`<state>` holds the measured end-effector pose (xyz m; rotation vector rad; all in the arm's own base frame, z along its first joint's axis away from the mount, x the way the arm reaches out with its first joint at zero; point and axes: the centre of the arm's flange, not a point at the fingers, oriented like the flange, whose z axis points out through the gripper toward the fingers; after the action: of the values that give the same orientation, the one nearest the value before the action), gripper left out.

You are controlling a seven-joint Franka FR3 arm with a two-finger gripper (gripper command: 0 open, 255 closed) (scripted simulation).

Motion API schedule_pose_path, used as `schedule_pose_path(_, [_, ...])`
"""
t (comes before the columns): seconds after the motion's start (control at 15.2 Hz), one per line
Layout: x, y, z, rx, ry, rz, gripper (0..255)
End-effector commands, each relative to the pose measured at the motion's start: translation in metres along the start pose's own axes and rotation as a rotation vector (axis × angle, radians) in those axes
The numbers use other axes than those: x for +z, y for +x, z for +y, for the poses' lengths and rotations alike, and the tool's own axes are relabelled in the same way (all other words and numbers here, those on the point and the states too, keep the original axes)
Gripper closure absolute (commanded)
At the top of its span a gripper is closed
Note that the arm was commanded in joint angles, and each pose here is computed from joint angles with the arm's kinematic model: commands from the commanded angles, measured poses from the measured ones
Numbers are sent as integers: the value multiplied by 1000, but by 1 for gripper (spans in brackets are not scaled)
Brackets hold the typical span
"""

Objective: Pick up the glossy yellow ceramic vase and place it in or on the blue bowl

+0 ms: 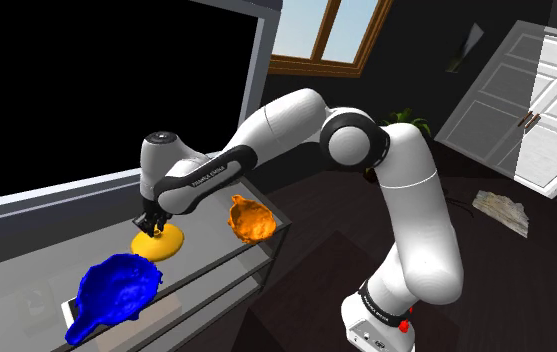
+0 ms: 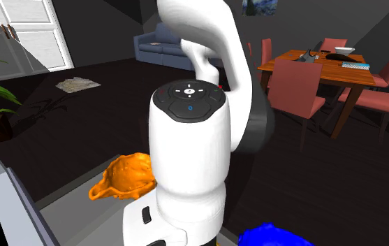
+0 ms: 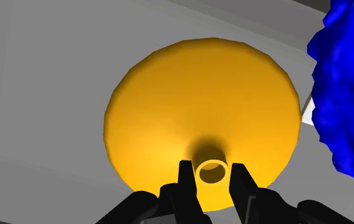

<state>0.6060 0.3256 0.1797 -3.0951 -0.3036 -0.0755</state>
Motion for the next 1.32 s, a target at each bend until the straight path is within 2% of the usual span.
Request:
schedule_pose_path(0.0, [-10, 2, -1, 0, 0, 0, 255])
schedule_pose_path(1.25, [-111, 7, -3, 0, 0, 0, 255])
